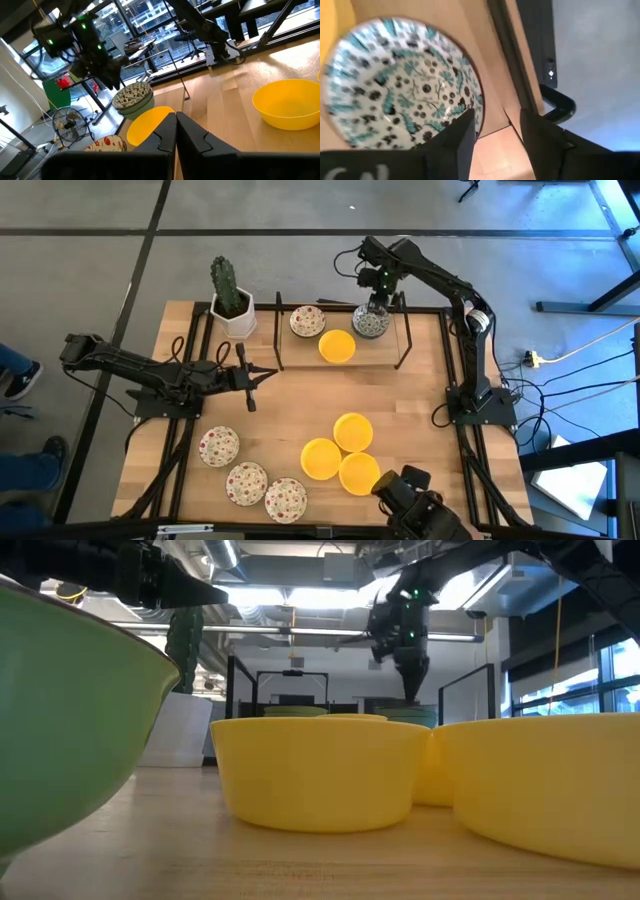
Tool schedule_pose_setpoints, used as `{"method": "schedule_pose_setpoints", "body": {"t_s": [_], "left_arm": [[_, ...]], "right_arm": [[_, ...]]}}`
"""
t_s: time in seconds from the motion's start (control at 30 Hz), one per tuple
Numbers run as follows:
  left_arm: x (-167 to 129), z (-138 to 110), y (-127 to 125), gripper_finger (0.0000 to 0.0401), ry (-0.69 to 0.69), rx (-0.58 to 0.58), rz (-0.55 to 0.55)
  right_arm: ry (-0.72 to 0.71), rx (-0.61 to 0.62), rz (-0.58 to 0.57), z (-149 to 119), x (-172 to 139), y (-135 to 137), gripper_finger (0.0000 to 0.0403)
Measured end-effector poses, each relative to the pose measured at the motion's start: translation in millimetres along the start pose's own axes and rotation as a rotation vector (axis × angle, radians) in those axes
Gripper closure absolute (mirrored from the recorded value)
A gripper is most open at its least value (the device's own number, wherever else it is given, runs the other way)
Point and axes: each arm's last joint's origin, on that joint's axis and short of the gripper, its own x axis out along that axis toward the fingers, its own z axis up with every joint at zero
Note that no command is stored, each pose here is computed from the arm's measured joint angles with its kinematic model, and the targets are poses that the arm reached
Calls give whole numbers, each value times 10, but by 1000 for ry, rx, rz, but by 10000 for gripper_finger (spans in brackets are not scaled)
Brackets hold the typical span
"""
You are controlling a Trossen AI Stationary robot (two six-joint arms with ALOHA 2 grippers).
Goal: Pick & Place Mini bowls
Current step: Stack the left green bowl on top of the green bowls on the shelf
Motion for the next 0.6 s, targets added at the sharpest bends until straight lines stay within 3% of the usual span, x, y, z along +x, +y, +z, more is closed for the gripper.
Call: {"method": "schedule_pose_setpoints", "body": {"t_s": [0.17,0.27,0.33,0.43,0.6], "left_arm": [[0,0,0,398,0,-7,0],[0,0,0,395,0,-7,0],[0,-1,0,393,1,-7,0],[0,-9,-4,395,9,-3,-3],[-1,-33,-13,399,32,9,-12]], "right_arm": [[-105,19,28,103,-331,83,244],[-293,-37,208,191,-604,223,249],[-500,-141,393,245,-856,373,256],[-769,-343,579,284,-1243,711,276],[-979,-605,703,271,-1642,1343,324]]}}
